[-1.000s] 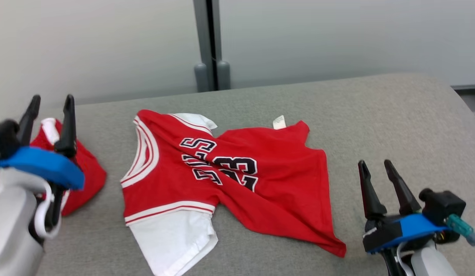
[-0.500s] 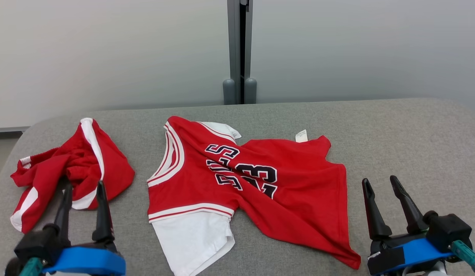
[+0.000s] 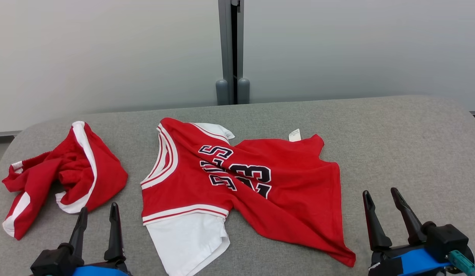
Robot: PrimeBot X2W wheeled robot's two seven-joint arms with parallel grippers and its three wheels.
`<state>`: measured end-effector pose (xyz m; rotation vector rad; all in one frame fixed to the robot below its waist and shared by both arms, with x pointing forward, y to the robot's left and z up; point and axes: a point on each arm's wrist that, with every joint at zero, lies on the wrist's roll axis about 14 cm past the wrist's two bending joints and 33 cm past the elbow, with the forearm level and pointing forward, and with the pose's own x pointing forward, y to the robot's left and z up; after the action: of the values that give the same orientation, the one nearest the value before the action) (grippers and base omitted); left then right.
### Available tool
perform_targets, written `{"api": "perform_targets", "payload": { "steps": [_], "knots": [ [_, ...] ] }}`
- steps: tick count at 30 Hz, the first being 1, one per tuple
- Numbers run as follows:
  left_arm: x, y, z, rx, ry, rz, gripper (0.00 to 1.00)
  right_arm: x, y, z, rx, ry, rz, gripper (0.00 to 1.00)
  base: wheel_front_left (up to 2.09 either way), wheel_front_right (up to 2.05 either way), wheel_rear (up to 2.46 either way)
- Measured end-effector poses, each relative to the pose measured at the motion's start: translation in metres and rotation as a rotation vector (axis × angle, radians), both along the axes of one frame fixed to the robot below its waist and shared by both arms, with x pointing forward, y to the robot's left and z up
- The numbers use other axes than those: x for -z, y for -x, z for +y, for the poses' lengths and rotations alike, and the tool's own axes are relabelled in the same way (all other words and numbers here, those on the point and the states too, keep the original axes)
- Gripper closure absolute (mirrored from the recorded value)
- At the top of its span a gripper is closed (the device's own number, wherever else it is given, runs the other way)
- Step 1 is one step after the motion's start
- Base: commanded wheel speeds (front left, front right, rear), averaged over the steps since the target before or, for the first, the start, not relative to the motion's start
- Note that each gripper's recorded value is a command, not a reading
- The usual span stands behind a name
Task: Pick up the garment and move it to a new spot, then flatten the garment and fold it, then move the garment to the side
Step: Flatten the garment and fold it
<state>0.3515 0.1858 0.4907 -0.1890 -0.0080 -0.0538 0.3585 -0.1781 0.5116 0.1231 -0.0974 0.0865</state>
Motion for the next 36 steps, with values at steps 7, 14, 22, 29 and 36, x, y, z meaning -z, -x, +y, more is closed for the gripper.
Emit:
{"api": "perform_targets", "payload": {
  "steps": [7,14,22,29,36],
  "knots": [
    [0.005,-0.001,-0.002,0.002,-0.003,0.008,0.0,-0.002,0.0,-0.005,0.007,0.004,-0.004,0.0,0.0,0.0,0.0],
    [0.036,0.008,-0.02,0.068,0.029,0.161,0.0,0.007,0.003,-0.01,0.021,-0.053,0.046,0.0,0.0,0.0,0.0],
    [0.06,0.026,-0.04,0.208,0.048,0.469,0.0,0.077,0.032,-0.008,-0.153,0.019,0.5,0.0,0.0,0.0,0.0],
    [0.098,0.062,-0.067,0.304,0.113,0.729,0.0,0.114,0.05,0.003,-0.211,-0.008,0.726,0.0,0.0,0.0,0.0],
    [0.117,0.067,-0.078,0.332,0.119,0.855,0.0,0.13,0.04,0.009,-0.227,0.014,0.775,0.0,0.0,0.0,0.0]
  ]
}}
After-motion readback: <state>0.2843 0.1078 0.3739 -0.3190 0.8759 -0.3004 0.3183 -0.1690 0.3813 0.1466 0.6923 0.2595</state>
